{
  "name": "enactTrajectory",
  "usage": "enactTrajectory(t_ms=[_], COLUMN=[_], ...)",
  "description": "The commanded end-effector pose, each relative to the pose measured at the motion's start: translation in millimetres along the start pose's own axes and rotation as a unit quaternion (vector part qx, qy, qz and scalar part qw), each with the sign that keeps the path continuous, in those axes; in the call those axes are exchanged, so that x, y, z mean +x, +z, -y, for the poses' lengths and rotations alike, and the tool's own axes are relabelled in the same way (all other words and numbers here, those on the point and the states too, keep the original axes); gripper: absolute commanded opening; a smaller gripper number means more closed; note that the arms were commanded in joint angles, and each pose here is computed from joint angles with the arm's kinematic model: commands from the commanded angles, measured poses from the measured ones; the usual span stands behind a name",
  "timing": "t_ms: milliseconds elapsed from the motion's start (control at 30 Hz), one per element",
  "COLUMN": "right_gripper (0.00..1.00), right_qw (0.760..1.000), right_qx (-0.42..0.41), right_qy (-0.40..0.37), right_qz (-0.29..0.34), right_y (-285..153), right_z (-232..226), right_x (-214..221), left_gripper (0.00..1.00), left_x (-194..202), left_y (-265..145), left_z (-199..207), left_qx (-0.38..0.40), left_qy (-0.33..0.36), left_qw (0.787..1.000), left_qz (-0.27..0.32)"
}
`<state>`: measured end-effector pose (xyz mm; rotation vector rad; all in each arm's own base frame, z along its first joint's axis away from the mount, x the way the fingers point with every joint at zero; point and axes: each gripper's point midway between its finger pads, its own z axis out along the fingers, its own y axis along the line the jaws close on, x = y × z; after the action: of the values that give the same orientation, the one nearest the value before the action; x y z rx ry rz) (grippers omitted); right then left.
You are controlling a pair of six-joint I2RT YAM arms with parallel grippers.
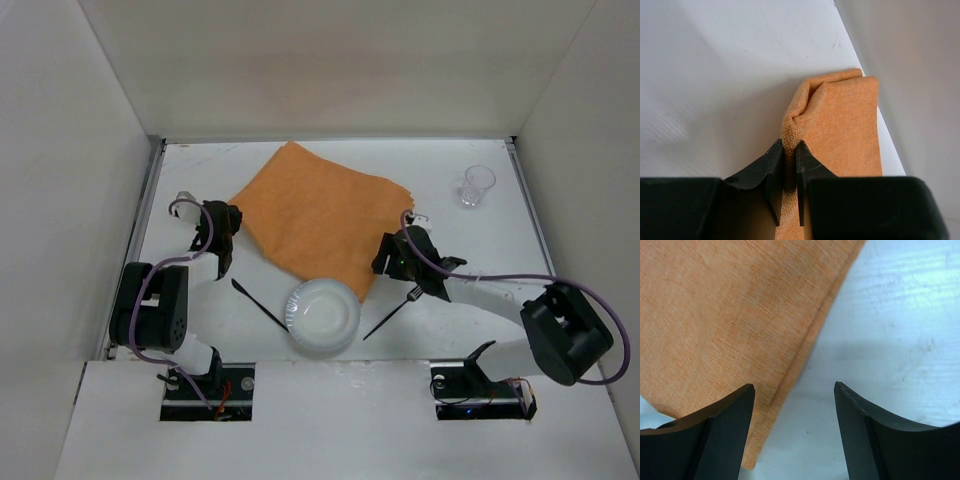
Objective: Set the dinner table for one person
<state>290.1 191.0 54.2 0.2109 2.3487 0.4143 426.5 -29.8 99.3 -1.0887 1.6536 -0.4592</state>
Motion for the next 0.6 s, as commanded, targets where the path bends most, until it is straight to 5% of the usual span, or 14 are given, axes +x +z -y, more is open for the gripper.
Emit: enactTrajectory(t_ms=[0,167,333,433,567], right_gripper=[0.72,0.67,0.3,0.13,0.09], right_qw=[0.997,0.993,0.988,0.986,0.98], right_qx=[-0.054,-0.094,-0.114,-0.096,-0.042], right_qy=[0.039,0.066,0.1,0.128,0.156], right_qz=[0.028,0.01,0.014,0.044,0.12], right_y=[-2,16,40,56,71], right_z=[-28,-45,-52,-38,0], right_x=[-17,-17,-40,-75,-155], left_gripper=[0.01,0.01,0.01,0.01,0.01], left_x=[-11,-8,-8,-5,10], left_y=[-4,-7,-15,-20,-28], left_z=[21,19,12,2,-7], left_qx=[0.033,0.034,0.031,0.023,0.019], left_qy=[-0.01,-0.01,-0.005,-0.001,0.006], left_qw=[0.999,0.999,0.999,0.999,1.0], left_qz=[0.021,0.019,0.026,0.022,0.006])
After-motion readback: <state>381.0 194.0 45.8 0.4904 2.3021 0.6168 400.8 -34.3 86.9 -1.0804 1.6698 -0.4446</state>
